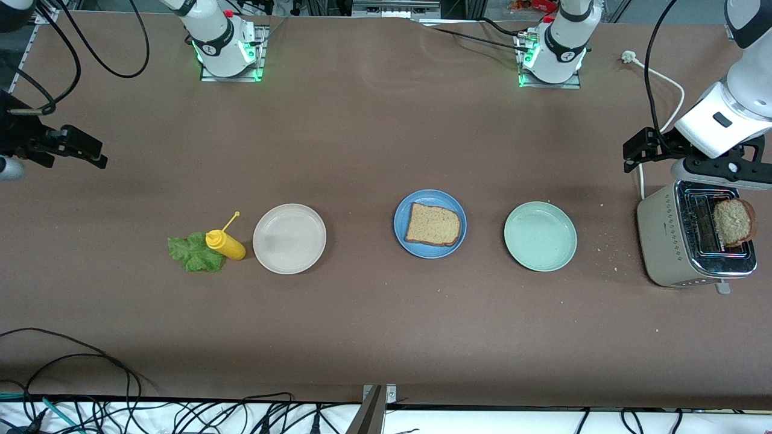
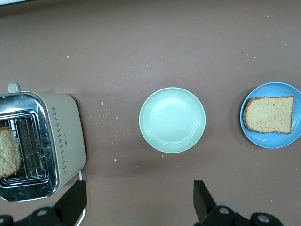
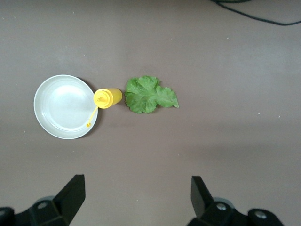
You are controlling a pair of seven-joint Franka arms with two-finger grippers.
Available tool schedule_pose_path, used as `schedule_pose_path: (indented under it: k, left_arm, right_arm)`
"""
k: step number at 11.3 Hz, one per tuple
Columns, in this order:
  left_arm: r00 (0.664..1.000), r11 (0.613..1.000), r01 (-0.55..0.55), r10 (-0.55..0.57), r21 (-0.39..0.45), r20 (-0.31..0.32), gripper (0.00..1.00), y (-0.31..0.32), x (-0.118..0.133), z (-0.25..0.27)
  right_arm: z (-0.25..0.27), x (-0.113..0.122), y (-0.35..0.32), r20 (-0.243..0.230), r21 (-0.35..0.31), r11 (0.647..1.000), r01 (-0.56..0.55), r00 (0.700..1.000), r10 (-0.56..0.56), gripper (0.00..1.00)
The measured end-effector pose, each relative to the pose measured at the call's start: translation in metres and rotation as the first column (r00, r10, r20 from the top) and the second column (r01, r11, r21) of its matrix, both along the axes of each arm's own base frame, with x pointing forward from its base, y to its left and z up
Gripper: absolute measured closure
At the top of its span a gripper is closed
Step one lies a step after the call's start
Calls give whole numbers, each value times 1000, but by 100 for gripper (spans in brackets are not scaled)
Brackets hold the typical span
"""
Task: Make sandwich in blue plate with both arms
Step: 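Reach the right gripper down to the green lettuce leaf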
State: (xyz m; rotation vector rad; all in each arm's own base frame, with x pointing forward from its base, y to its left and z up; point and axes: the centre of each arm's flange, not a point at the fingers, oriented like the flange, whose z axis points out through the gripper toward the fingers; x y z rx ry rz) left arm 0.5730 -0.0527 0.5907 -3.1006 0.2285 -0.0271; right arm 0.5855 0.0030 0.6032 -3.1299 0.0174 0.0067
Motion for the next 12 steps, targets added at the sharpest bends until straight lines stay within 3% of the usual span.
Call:
schedule_pose_path:
  k: [5, 12]
  left_arm:
    - [1000, 1000, 7, -7, 0, 0, 0, -4, 0, 0]
    - [1000, 1000, 6, -6, 0, 0, 0, -4, -1, 0]
  right_arm:
    - [-67, 30, -7, -85, -17, 1000, 13, 996, -14, 0]
    - [-194, 91, -4, -69, -51, 996, -77, 995, 73, 0]
